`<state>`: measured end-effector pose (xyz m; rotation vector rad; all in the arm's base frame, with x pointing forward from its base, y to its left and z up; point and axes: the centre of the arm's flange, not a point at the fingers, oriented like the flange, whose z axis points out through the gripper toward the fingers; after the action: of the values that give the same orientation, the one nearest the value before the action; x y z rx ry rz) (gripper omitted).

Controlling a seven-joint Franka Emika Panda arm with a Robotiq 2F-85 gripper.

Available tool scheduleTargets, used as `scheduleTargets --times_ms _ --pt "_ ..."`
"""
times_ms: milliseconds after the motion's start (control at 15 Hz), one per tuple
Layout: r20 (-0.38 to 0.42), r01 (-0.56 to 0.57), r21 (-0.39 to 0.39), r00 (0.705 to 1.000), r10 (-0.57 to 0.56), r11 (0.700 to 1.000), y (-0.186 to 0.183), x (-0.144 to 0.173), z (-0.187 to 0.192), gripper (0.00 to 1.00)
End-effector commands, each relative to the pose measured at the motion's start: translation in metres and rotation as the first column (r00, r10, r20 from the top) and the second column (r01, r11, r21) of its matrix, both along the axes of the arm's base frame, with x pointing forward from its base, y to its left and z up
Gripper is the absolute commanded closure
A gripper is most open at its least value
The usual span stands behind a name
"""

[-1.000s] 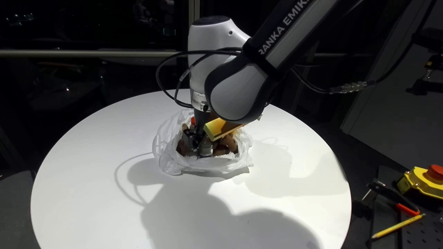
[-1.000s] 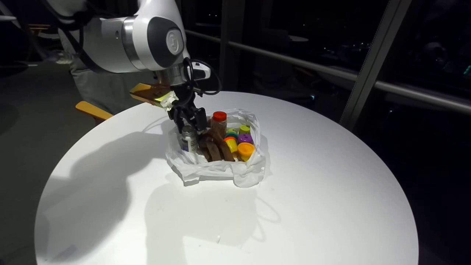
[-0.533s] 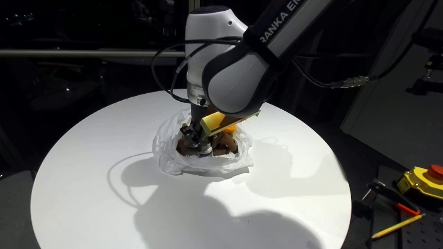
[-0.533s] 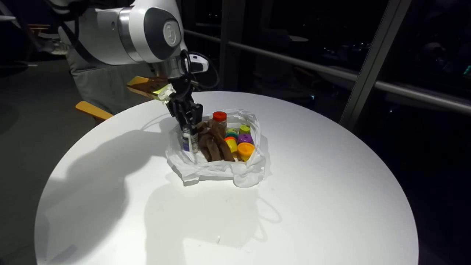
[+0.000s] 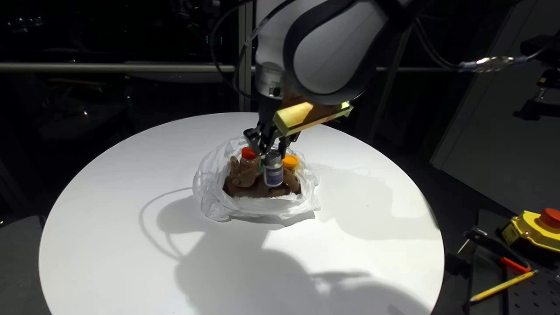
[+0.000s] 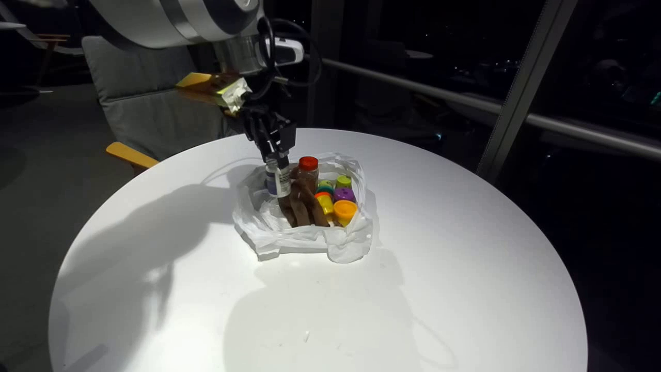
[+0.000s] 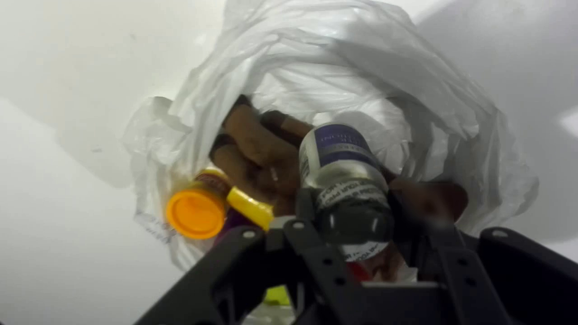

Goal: Pick up the objects from the plastic and put them on the table

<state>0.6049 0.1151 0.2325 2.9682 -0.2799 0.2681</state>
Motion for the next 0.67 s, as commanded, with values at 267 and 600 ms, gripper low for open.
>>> scheduleTargets --times_ms 267,600 --pt "0.103 0.121 -0.092 0.988 -0.111 0.988 -0.149 -0.066 0.042 0.81" --pt "0.098 0.207 -0.036 0.974 -0.202 0.978 -0.215 -0.070 -0.004 0.81"
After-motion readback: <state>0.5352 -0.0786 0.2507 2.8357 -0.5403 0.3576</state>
